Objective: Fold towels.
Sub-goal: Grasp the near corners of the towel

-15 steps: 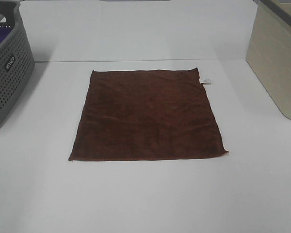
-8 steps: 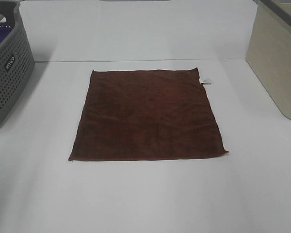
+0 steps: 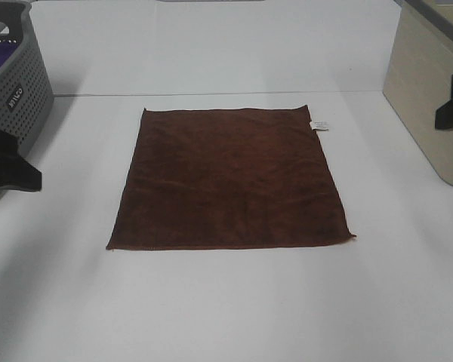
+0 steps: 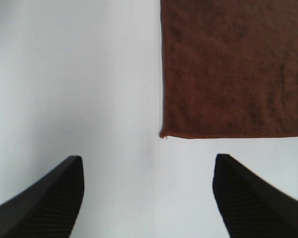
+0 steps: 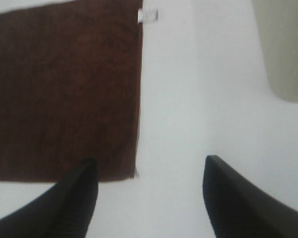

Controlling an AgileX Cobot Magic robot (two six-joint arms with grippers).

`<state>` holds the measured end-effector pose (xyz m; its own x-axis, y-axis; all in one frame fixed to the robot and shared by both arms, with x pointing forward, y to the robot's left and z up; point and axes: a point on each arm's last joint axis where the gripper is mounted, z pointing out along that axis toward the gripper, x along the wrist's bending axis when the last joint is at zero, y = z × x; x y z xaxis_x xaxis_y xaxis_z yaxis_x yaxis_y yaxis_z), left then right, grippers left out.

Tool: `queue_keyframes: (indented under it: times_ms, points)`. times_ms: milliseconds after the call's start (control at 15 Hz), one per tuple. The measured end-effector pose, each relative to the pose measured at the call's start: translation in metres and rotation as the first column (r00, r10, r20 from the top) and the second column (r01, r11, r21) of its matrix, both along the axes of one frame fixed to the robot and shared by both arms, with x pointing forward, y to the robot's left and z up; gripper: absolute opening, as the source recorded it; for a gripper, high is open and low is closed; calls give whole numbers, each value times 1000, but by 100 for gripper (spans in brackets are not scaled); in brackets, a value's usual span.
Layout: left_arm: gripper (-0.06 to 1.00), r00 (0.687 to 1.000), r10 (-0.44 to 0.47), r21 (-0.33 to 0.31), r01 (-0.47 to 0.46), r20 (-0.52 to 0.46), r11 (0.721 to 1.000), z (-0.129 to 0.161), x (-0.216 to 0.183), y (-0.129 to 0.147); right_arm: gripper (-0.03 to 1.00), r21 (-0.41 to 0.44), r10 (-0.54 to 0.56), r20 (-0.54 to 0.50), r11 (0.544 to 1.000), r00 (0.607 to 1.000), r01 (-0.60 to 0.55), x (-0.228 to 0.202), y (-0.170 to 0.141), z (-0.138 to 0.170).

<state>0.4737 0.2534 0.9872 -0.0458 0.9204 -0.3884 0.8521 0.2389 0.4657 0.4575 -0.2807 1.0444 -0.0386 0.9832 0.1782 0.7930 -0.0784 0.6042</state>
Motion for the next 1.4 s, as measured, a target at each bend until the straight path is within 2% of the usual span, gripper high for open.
queue_keyframes:
  times_ms: [133,267,333,400,467,533,600,667,800,1000,1133,1400]
  points:
    - [69,994,2,-23,-5,-113,1000,-26,15,-7,59,-19,93,-171,995,981,-97,24,3,-15]
    - [69,982,2,-27,-7,-187,1000,-47,28,-10,59,12,118,-301,993,946,-120,45,6,-33]
    - [70,977,2,-36,-10,-215,999,-55,36,-12,59,34,122,-355,992,927,-118,55,7,-45]
    - [74,960,-19,-58,3,-280,998,-71,49,-16,59,89,137,-447,990,884,-108,68,8,-67]
    - [75,949,-37,-73,14,-312,997,-76,54,-16,59,138,153,-483,986,862,-98,73,6,-79]
    - [75,949,-37,-73,14,-312,997,-76,54,-16,59,138,153,-483,986,862,-98,73,6,-79]
    - [76,941,-58,-93,29,-332,995,-79,58,-13,59,209,170,-494,975,853,-74,76,1,-87]
    - [76,936,-82,-162,28,-341,986,-85,63,-6,59,381,234,-455,923,859,-49,83,-12,-97]
    - [76,950,-107,-244,34,-293,969,-88,69,2,61,463,266,-407,885,874,-54,89,-23,-106]
    - [76,962,-128,-351,37,-239,936,-102,77,1,73,476,298,-449,877,842,-57,92,-23,-128]
    - [76,966,-104,-399,1,-236,917,-108,81,-2,76,477,305,-466,877,830,-54,94,-22,-142]
    - [76,963,-91,-398,-18,-254,917,-120,82,-4,76,465,341,-482,880,807,-95,99,1,-163]
